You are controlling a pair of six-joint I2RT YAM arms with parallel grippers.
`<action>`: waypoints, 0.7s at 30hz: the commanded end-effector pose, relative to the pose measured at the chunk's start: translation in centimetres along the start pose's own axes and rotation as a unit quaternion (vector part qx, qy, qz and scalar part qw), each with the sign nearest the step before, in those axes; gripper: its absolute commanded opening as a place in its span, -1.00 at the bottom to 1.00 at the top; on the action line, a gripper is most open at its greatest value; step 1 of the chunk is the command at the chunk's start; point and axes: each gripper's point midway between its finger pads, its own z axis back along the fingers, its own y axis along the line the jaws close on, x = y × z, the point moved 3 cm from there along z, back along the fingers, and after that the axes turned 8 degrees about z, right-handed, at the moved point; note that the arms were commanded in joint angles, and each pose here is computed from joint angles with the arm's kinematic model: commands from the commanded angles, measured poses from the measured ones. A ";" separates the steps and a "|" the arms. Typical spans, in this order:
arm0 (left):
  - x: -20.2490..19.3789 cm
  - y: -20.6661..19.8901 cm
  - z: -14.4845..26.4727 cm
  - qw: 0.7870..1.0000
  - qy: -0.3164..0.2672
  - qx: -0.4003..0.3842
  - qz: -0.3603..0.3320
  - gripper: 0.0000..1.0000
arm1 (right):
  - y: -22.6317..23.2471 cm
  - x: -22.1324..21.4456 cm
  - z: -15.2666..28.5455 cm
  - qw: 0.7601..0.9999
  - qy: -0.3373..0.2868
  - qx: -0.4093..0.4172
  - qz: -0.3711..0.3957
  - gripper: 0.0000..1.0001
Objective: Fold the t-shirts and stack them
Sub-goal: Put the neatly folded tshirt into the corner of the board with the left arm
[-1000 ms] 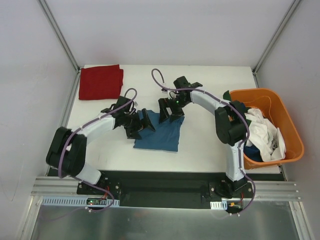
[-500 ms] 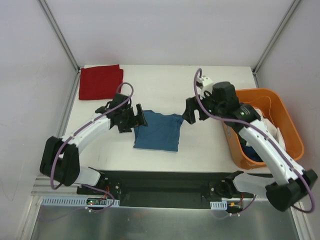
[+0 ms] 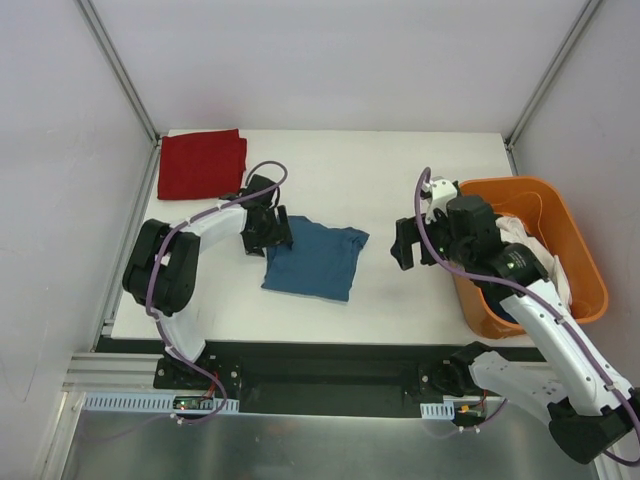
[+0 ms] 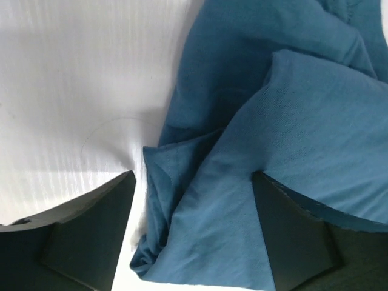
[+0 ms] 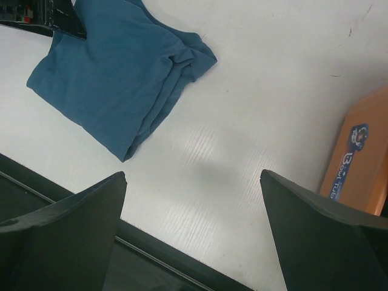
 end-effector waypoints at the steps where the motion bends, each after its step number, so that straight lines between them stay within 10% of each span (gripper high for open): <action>1: 0.6 0.4 -1.0 1.000 0.003 0.026 -0.003 0.43 | -0.5 0.9 1.4 0.999 -0.032 -0.018 0.005 0.93; 9: -1.1 0.0 -4.0 0.998 0.047 0.041 -0.016 -0.35 | -1.1 -0.2 0.7 0.999 -0.011 -0.036 0.011 0.93; 12: -0.7 -0.3 -4.2 0.998 0.044 0.042 -0.021 -1.00 | -1.4 -0.5 0.6 0.999 -0.009 -0.047 0.019 0.93; 21: 6.3 -0.5 0.9 0.984 -0.109 0.113 -0.085 -1.00 | -3.0 -0.9 0.5 0.994 -0.042 -0.094 0.038 0.93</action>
